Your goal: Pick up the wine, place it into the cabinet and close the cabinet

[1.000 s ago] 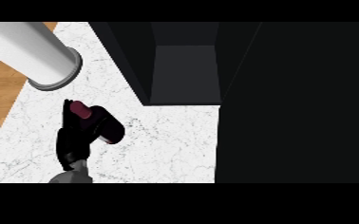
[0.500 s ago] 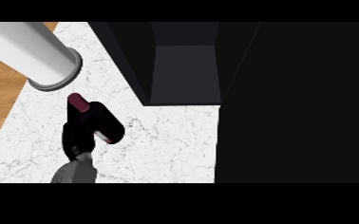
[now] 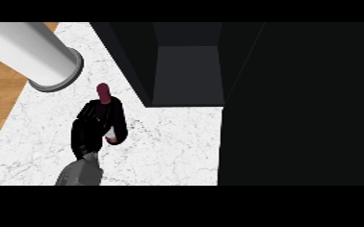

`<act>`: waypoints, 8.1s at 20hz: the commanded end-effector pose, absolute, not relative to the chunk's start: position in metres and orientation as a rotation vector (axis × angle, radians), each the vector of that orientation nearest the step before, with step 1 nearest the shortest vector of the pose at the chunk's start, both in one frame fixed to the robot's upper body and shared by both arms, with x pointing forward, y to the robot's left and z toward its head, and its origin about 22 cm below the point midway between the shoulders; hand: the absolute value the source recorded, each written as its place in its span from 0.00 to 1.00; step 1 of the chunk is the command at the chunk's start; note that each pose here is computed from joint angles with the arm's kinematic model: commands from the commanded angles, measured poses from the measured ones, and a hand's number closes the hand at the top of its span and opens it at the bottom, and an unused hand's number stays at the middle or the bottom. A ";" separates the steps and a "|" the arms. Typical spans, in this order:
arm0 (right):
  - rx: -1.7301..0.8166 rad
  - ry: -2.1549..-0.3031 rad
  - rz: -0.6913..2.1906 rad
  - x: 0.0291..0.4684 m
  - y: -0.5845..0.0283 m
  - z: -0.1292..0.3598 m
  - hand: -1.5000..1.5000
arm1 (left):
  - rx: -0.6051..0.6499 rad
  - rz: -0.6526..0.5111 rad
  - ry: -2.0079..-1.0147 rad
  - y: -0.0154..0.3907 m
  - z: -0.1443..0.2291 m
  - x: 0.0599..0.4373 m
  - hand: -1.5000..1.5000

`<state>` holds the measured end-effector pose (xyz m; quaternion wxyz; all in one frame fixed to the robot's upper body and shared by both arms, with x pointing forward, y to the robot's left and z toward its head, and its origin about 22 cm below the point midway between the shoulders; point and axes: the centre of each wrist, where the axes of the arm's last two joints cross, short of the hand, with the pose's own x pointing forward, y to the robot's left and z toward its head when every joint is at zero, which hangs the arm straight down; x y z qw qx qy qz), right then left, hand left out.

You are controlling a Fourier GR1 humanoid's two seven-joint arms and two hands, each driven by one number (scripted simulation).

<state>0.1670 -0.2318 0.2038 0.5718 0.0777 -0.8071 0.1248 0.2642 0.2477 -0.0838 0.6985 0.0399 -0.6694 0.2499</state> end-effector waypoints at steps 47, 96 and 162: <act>0.270 -1.922 0.286 0.132 -0.232 0.214 0.00 | -0.302 0.031 -1.909 0.115 0.094 0.220 1.00; 0.270 -1.937 0.316 0.129 -0.243 0.212 0.00 | 0.023 0.079 -1.914 0.067 0.032 0.304 1.00; 0.332 -1.894 0.342 0.152 -0.231 0.201 0.00 | 0.156 0.317 -1.828 0.112 0.037 0.434 1.00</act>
